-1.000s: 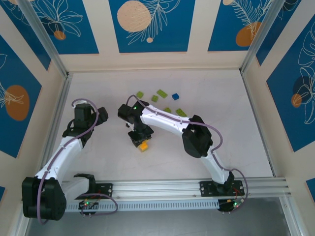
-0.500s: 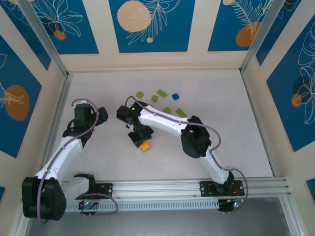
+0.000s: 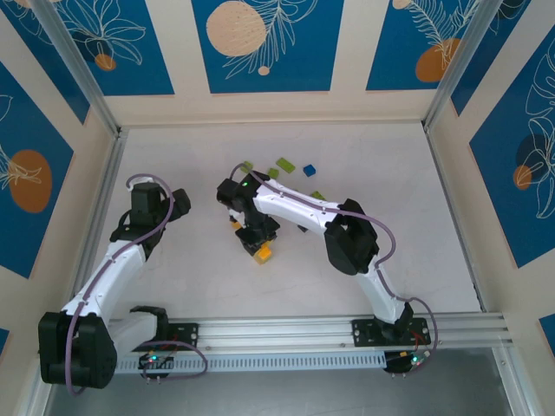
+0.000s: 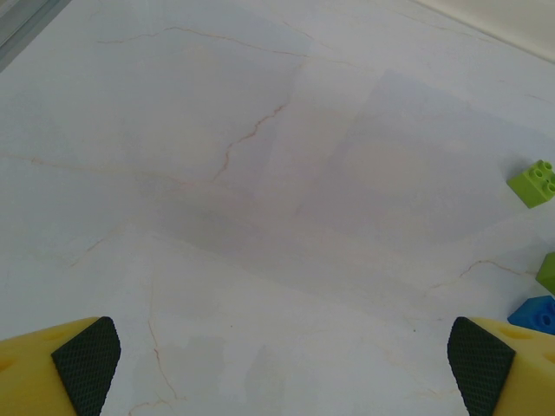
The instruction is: Assemble a carrot with lego
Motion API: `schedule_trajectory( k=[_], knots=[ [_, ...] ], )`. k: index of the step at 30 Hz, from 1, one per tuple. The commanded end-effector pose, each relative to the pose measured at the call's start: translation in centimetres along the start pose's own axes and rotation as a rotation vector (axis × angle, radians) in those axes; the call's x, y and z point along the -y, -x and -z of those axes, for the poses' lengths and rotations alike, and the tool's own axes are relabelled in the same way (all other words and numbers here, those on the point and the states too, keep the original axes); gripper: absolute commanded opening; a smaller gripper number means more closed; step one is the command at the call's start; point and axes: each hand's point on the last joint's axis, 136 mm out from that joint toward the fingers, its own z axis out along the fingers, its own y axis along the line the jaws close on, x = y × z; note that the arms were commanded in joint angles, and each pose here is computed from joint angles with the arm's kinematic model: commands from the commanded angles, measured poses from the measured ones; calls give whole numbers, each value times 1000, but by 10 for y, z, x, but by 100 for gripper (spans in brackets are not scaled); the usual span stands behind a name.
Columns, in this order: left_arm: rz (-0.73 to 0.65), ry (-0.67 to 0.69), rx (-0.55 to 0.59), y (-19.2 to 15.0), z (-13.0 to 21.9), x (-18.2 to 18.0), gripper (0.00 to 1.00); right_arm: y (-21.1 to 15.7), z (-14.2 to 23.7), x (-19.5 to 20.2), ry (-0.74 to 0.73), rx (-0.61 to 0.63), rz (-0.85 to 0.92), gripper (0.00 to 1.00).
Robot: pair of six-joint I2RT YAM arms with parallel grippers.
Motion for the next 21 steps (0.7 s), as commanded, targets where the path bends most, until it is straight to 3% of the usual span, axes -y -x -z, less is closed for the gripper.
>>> schedule_trajectory(
  k=[1,21],
  knots=[
    [20,8,19,9,4,-3,100,-13,-8,23,-60,-64,95,35],
    [19,7,10,8,1,-2,100,-21,5,15,-50,-28,246,45]
  ],
)
